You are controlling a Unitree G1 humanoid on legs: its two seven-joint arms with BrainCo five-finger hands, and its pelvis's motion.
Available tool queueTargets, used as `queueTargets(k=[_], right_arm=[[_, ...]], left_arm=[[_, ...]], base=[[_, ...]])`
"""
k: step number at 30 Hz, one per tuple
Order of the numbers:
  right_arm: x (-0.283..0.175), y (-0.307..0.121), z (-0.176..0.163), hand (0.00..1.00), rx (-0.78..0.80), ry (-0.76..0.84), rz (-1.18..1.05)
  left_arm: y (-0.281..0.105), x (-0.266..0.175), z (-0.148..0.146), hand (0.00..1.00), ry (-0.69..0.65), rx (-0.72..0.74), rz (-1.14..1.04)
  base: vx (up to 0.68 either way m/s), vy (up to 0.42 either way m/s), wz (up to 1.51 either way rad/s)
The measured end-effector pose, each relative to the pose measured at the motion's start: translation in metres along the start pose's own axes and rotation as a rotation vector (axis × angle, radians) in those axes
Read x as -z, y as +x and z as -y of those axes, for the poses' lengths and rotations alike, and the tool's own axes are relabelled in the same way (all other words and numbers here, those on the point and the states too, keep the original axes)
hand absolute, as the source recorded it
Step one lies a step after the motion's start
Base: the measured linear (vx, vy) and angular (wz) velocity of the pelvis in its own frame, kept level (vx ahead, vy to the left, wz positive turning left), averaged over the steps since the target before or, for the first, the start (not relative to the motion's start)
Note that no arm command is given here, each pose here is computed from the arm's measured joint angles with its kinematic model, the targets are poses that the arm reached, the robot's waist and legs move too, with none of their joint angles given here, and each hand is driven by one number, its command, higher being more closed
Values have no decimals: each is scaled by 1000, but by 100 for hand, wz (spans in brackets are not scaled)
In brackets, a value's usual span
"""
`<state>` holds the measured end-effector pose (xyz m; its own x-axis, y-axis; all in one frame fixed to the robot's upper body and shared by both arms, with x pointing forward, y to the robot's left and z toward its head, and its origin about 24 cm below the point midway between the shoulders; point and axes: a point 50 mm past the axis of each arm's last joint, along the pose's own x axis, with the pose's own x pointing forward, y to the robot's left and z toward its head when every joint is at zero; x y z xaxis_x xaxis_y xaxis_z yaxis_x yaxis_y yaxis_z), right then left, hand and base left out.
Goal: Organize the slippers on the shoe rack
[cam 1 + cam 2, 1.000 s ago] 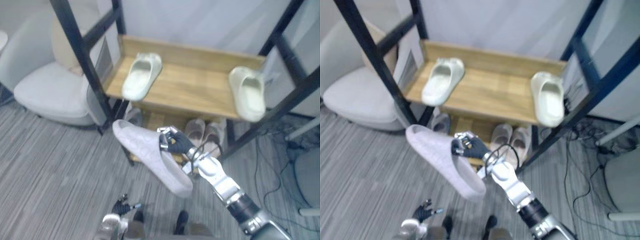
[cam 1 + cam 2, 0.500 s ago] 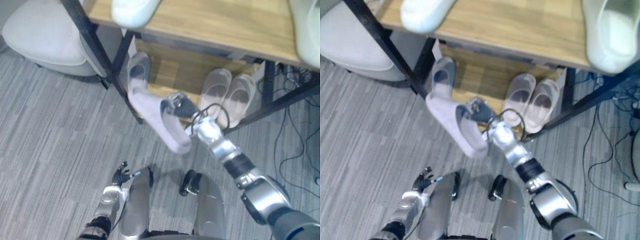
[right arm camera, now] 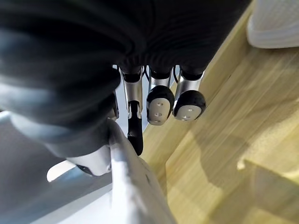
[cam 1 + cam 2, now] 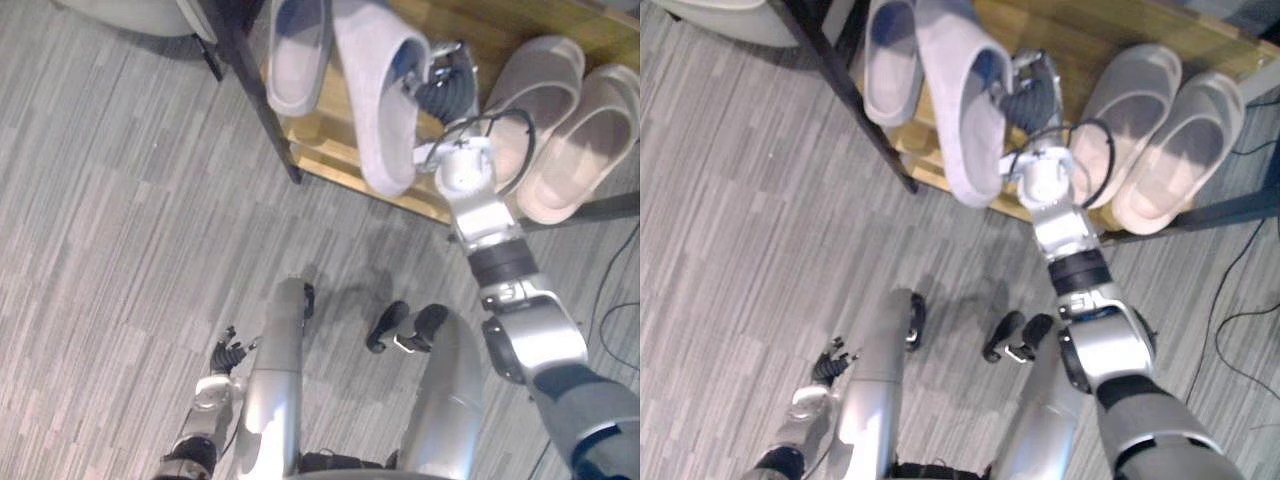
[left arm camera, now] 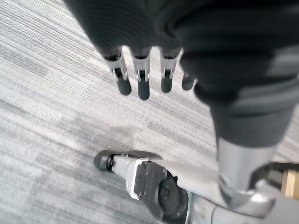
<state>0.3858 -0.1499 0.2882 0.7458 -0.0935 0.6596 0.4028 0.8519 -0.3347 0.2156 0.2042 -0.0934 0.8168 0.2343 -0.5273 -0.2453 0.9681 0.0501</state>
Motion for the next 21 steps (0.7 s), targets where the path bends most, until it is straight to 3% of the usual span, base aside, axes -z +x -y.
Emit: queueTargets(k=[13,14,21], right_arm=[[12,24,33,100,230,23,-177],[13,25,34,0,242,25,-185],[12,29,36,0,263,99,-216]], left_arm=[[2,-10,11,0,-72,-23,34],[2,-11,12,0,-84,-34,34],[2,-10,18,0,-133,-28,22]], base=[[5,-12,14],[3,7,17],[13,-5,11]])
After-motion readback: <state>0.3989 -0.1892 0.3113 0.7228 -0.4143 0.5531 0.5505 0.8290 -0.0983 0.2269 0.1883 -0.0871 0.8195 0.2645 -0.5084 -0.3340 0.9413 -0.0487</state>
